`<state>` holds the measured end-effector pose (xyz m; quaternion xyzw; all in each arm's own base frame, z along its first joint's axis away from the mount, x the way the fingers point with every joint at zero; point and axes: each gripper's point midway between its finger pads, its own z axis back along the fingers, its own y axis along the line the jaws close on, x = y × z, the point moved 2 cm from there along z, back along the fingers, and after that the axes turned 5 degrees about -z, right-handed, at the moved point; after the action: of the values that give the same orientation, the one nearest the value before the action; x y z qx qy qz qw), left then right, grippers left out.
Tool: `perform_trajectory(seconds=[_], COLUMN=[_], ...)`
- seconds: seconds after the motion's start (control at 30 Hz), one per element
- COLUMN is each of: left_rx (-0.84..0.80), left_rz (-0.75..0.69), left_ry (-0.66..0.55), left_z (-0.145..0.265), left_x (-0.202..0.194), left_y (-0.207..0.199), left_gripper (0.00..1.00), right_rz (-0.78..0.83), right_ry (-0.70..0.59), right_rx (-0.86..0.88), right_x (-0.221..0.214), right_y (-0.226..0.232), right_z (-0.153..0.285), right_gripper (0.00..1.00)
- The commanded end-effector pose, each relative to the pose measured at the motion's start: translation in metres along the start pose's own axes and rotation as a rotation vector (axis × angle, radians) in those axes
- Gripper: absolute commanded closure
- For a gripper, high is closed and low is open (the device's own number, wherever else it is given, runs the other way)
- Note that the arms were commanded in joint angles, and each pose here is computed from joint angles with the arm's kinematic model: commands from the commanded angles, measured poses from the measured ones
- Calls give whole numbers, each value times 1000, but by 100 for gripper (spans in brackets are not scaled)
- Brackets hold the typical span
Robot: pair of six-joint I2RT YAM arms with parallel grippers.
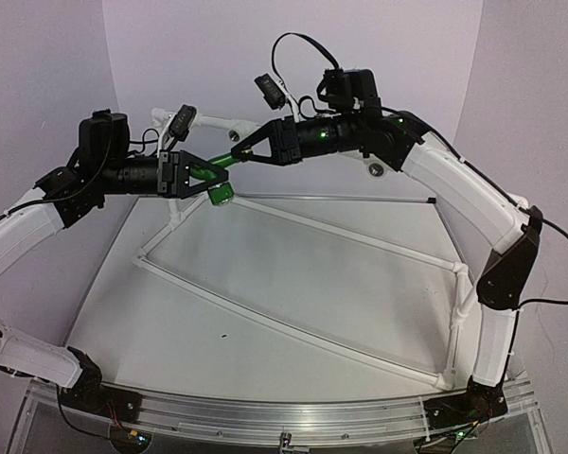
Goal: Install the water faucets
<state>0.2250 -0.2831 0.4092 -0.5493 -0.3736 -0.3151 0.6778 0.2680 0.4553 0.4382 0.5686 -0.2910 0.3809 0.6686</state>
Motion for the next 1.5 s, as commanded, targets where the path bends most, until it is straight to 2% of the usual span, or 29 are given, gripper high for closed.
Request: perform_trajectory(seconds=[0.0,0.3,0.47,0.6,0.8,1.03,1.27,1.33,1.37,1.4,1.47], left_rx=[-37,0,7,-10,0,9,43,84,112,147,201], left_rz=[-67,-79,-72,-50,-41,-58,-45,-5,21,42,87], left_ry=[-71,-157,-178,-155,-160,-188,-249,-278,-288,-303,-312], left_z=[3,6,4,3,6,5,9,12,14,18,23], left_x=[23,34,36,29,19,24,31,33,33,35,37], left_y=[-15,-12,-9,-8,-7,-5,-1,5,9,13,22], left_gripper=[64,63,69,59,59,68,90,94,96,99,100], right_rz=[45,29,24,24,17,7,23,44,57,72,110], right_ry=[-42,-41,-49,-55,-71,-74,-79,-90,-99,-112,-142], right_rx=[56,56,54,47,36,43,46,31,17,-4,-63], right_x=[12,10,12,13,18,18,19,22,24,27,34], right_y=[14,12,12,11,8,8,9,9,8,6,0], right_z=[2,0,-1,-1,1,0,0,3,6,10,22], right_gripper=[100,100,100,100,100,100,99,76,58,45,29])
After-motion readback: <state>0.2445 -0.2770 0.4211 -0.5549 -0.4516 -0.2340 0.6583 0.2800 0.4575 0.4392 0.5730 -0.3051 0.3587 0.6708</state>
